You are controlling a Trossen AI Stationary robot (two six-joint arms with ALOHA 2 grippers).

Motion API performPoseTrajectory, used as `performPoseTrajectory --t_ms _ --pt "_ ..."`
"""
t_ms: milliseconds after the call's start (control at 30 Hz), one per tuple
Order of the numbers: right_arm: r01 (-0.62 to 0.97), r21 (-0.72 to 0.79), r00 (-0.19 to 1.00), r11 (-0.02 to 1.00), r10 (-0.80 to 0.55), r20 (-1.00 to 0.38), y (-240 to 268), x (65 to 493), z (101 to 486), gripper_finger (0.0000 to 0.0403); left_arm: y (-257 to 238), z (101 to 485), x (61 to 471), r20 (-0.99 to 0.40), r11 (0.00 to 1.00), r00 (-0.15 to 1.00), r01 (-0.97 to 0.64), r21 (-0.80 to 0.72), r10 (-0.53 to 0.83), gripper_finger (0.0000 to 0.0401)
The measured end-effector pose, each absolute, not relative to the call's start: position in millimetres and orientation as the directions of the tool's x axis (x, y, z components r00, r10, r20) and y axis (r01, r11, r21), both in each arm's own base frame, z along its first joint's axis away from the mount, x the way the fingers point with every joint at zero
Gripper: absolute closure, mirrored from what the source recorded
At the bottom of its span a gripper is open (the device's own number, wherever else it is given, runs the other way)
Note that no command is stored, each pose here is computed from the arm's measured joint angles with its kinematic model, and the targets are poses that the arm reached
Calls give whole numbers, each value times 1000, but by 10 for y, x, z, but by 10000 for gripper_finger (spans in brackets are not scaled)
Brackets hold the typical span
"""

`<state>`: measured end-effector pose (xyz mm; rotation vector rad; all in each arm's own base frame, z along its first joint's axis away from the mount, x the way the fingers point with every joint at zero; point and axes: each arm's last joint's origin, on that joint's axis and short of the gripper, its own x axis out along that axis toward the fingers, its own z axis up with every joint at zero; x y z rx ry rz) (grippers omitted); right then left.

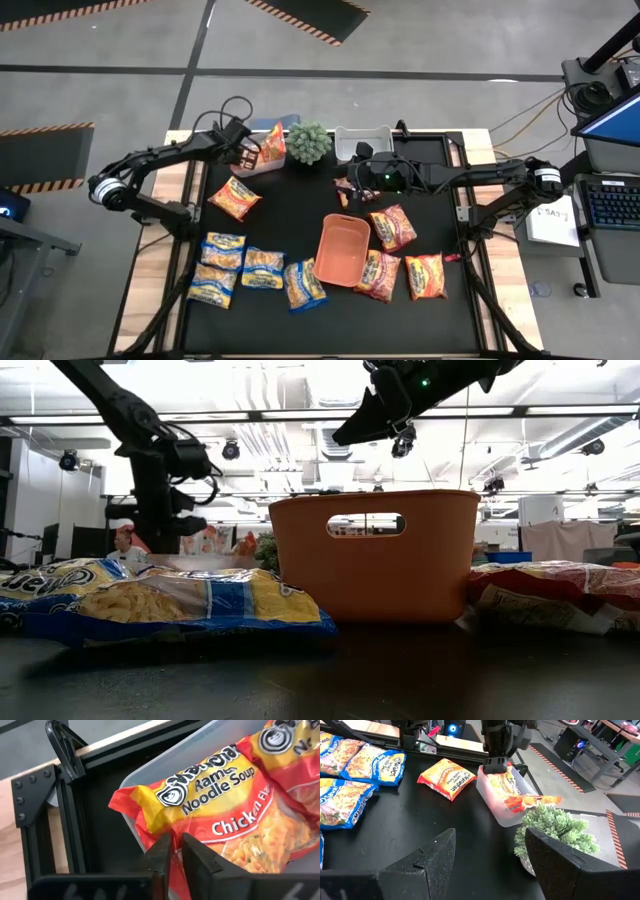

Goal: Sort Maruchan noodles
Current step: Adjust the orange noodle pack in the transparent bin

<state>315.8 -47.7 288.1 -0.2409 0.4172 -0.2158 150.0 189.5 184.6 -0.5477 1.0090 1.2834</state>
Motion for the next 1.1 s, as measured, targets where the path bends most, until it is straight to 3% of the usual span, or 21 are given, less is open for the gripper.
performPoseTrajectory --t_ms 500,767,1100 --pt "157 -285 900 946 -256 -354 -478 3166 2899 175 1933 1781 1537 -841 243 -17 -954 175 541 391" --pt "156 -287 899 945 -256 -354 -478 3165 2899 175 1992 1539 1579 -865 228 -98 -944 237 492 358" --pt "151 -298 900 942 -256 -353 -478 3166 2900 175 1953 1697 1561 -845 245 -56 -945 217 532 315"
